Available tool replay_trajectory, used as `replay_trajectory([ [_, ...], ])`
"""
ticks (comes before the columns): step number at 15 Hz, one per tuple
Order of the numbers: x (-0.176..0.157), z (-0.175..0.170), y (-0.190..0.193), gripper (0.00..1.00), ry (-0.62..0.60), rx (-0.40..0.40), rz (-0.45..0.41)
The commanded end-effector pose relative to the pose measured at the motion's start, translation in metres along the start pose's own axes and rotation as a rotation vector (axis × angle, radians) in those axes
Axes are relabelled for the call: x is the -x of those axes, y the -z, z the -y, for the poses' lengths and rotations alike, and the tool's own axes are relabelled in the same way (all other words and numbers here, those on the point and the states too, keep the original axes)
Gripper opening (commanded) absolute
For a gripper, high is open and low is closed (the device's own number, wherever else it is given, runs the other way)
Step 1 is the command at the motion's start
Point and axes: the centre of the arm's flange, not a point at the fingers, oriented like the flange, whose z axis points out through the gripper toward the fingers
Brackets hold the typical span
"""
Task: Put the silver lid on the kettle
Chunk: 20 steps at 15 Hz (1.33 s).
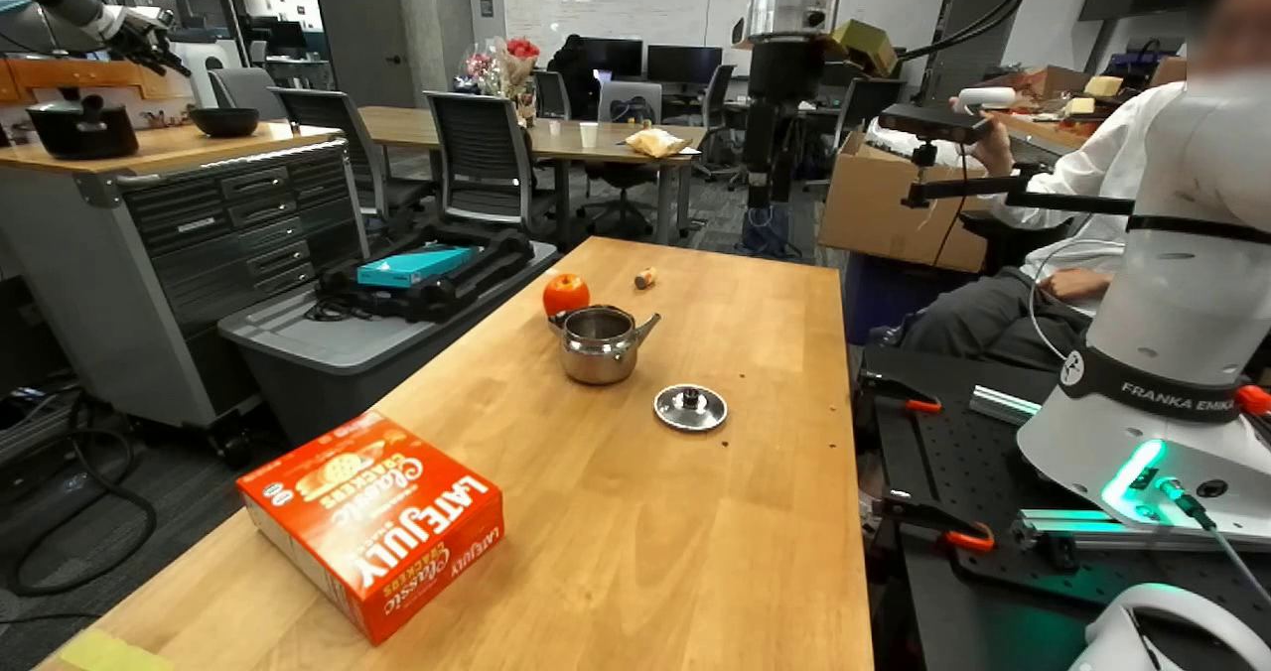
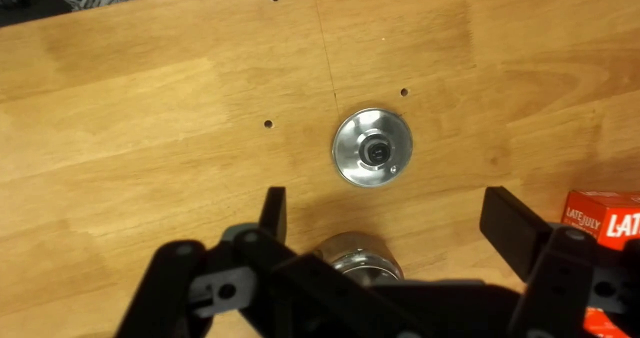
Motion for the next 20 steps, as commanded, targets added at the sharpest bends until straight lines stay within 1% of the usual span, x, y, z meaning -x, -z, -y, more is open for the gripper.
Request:
replay_trajectory([
  [1, -0.021, 0.02, -0.02, 1.0, 0.034, 0.01, -0.032],
  [8, -0.039, 0.039, -0.068, 1.0, 0.078, 0.022, -0.012],
  [11, -0.043, 0.042, -0.084, 1.0, 0.086, 0.004, -0.012],
  [15, -0.046, 0.047, -0.103, 1.0, 0.078, -0.05, -0.007],
  [17, -0.05, 0.047, -0.112, 1.0, 0.06, -0.071, 0.005],
  [20, -0.057, 0.045, -0.123, 1.0, 0.026, -0.076, 0.018],
])
